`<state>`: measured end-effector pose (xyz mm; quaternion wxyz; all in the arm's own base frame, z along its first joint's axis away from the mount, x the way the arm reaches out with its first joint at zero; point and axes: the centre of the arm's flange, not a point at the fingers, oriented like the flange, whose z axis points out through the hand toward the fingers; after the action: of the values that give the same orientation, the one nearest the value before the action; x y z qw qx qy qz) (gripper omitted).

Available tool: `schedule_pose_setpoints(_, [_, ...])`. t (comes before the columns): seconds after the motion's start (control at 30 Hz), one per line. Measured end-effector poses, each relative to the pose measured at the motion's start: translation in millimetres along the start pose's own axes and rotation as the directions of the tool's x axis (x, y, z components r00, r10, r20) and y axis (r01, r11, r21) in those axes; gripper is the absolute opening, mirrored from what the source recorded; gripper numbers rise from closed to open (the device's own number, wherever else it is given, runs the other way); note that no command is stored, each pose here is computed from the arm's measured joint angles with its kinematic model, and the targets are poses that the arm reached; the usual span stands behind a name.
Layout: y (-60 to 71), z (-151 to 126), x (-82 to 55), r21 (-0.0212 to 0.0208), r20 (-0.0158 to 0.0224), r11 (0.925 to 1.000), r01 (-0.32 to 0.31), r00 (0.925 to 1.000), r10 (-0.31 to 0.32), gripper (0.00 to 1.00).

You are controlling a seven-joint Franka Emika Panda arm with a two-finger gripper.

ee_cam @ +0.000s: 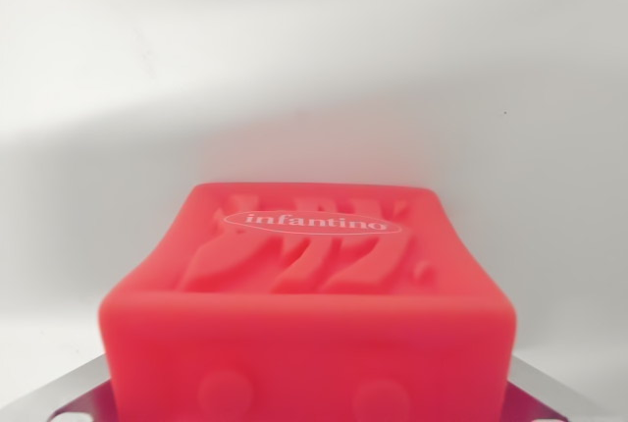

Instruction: Destack cube

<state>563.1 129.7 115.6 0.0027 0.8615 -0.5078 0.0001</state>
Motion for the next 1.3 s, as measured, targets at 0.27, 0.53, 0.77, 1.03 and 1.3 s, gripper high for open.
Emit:
schedule_pose_setpoints(0.27, [0.0, 0.0, 0.0, 0.0002, 0.0000, 1.0000, 0.000, 1.0000, 0.000, 1.00])
schedule_pose_setpoints(0.53, [-0.1, 0.0, 0.1, 0.0004, 0.0000, 1.0000, 0.000, 1.0000, 0.000, 1.00])
schedule_pose_setpoints(0.77, [-0.1, 0.0, 0.1, 0.0004, 0.0000, 1.0000, 0.000, 1.0000, 0.000, 1.00])
schedule_pose_setpoints(1.03, [-0.2, -0.2, 0.1, 0.0006, -0.0001, 1.0000, 0.000, 1.0000, 0.000, 1.00])
schedule_pose_setpoints(1.3, [-1.1, -9.1, 0.3, 0.0043, -0.0005, 1.0000, 0.000, 1.0000, 0.000, 1.00])
